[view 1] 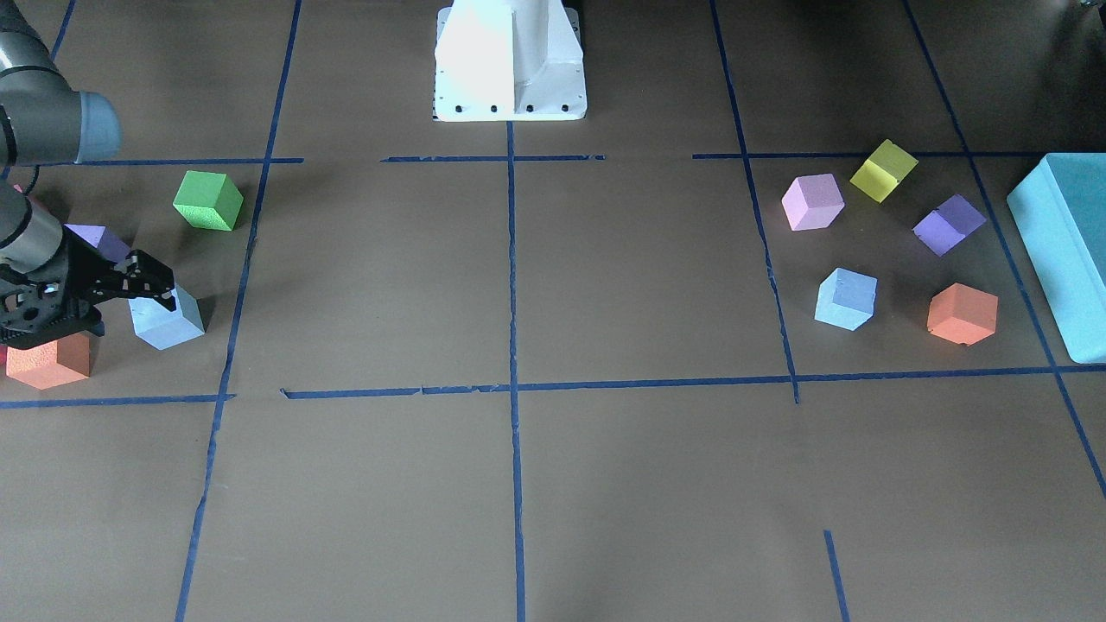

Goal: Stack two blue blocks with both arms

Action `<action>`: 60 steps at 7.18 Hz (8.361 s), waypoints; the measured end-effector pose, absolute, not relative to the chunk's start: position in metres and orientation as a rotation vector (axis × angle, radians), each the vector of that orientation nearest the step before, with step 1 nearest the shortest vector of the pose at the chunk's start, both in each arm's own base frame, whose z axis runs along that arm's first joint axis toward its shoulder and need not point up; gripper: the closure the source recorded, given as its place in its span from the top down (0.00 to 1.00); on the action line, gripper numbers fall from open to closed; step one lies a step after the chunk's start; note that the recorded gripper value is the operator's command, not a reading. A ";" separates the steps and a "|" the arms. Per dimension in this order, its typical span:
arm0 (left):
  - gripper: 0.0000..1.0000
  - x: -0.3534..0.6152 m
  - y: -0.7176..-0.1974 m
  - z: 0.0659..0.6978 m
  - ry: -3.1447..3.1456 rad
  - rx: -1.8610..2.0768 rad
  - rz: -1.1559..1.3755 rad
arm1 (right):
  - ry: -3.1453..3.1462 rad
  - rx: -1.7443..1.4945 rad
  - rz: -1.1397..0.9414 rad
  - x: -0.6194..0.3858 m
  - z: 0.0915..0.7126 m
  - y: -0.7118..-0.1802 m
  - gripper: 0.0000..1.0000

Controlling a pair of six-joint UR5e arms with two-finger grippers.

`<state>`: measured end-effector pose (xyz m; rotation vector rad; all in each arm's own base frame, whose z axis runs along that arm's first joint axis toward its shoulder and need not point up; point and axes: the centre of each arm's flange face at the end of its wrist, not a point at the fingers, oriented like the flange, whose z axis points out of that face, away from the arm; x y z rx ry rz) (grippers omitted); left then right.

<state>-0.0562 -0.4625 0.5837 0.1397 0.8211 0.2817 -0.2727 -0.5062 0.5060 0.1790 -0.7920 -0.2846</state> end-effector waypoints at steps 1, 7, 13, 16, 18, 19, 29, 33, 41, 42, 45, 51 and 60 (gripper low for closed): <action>1.00 -0.056 -0.462 0.582 0.821 0.144 0.283 | -0.778 0.167 -0.289 -0.280 0.515 -0.503 0.99; 1.00 -0.056 -0.462 0.563 0.818 0.177 0.294 | -0.801 0.158 -0.293 -0.317 0.489 -0.506 0.00; 1.00 -0.056 -0.460 0.538 0.808 0.222 0.311 | -0.915 -0.014 0.097 -0.552 0.214 -0.511 0.01; 1.00 -0.056 -0.459 0.536 0.805 0.224 0.313 | -0.890 -0.056 0.157 -0.608 0.191 -0.490 0.09; 1.00 -0.056 -0.459 0.536 0.807 0.223 0.311 | -0.875 -0.051 0.172 -0.622 0.190 -0.481 0.42; 1.00 -0.056 -0.459 0.537 0.809 0.220 0.309 | -0.872 -0.050 0.166 -0.625 0.191 -0.478 0.46; 1.00 0.013 -0.484 0.513 0.867 0.148 0.290 | -0.882 0.024 0.151 -0.554 0.179 -0.483 1.00; 1.00 0.165 -0.526 0.523 0.891 0.161 0.435 | -0.892 0.071 0.074 -0.359 0.252 -0.498 1.00; 0.81 0.303 -0.515 0.517 0.773 0.122 0.507 | -0.853 0.072 0.041 -0.357 0.284 -0.490 1.00; 0.42 0.308 -0.515 0.519 0.770 0.114 0.504 | -0.852 0.072 0.040 -0.357 0.285 -0.489 1.00; 0.07 0.317 -0.517 0.512 0.773 0.105 0.486 | -0.851 0.071 0.039 -0.357 0.286 -0.489 1.00; 0.07 0.409 -0.523 0.267 0.921 0.064 0.207 | -0.839 0.111 -0.023 -0.243 0.343 -0.505 1.00; 0.09 0.580 -0.494 0.134 0.869 0.040 0.079 | -0.825 0.120 -0.101 -0.155 0.409 -0.510 1.00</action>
